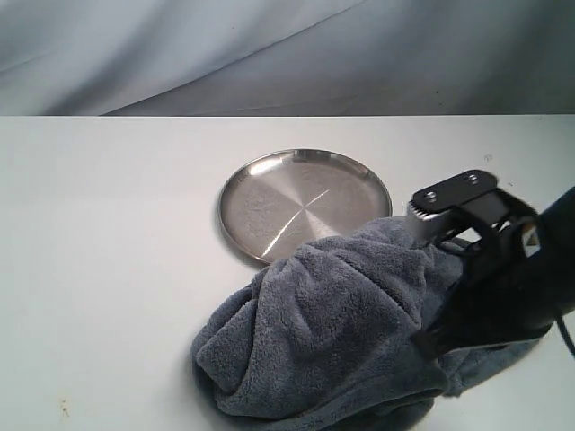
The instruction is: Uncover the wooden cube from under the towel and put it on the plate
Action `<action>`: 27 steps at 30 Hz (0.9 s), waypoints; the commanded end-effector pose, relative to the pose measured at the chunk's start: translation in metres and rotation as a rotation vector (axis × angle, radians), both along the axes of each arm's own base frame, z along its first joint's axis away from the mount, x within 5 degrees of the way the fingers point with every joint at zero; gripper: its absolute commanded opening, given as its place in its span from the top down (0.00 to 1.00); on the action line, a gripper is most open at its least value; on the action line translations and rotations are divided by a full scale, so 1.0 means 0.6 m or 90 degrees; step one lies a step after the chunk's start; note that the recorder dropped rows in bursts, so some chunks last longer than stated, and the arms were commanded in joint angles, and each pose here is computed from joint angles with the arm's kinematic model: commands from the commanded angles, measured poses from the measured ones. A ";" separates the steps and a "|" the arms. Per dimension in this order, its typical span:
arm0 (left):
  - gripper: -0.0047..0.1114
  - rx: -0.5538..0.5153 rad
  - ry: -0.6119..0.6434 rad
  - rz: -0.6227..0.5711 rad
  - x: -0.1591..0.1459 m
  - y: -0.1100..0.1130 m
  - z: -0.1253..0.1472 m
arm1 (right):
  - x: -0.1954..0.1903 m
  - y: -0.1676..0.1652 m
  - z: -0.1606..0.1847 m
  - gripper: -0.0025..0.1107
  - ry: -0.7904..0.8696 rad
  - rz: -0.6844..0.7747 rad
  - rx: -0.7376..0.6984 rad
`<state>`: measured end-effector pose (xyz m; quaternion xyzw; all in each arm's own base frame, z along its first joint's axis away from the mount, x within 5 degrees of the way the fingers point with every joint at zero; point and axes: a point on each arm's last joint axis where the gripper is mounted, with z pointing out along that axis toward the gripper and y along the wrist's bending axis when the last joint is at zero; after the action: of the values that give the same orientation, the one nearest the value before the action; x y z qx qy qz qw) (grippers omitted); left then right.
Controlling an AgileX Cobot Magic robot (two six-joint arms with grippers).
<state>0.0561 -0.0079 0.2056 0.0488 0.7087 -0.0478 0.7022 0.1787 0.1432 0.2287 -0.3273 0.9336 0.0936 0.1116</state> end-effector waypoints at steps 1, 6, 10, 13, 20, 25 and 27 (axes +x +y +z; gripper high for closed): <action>0.96 -0.004 -0.006 0.002 0.000 0.000 0.000 | 0.049 -0.053 0.006 0.98 -0.078 -0.109 0.004; 0.96 -0.004 -0.006 0.002 0.000 0.000 0.000 | 0.104 -0.090 0.004 0.98 -0.113 -0.212 0.037; 0.96 -0.004 -0.006 0.002 0.000 0.000 0.000 | 0.161 -0.067 -0.001 0.98 -0.091 -0.188 0.028; 0.96 -0.004 -0.006 0.002 0.000 0.000 0.000 | 0.214 -0.038 0.004 0.98 -0.060 -0.208 0.071; 0.96 -0.004 -0.006 0.002 0.000 0.000 0.000 | 0.256 0.070 0.001 0.98 0.033 -0.101 0.132; 0.96 -0.004 -0.006 0.002 0.000 0.000 0.000 | 0.207 0.170 0.003 0.98 0.011 0.017 0.131; 0.96 -0.004 -0.006 0.002 0.000 0.000 0.000 | 0.175 0.206 0.001 0.98 0.014 0.076 0.128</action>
<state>0.0561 -0.0079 0.2056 0.0488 0.7087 -0.0478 0.7022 0.3031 0.2429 0.2274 -0.3216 0.9186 0.1896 0.1299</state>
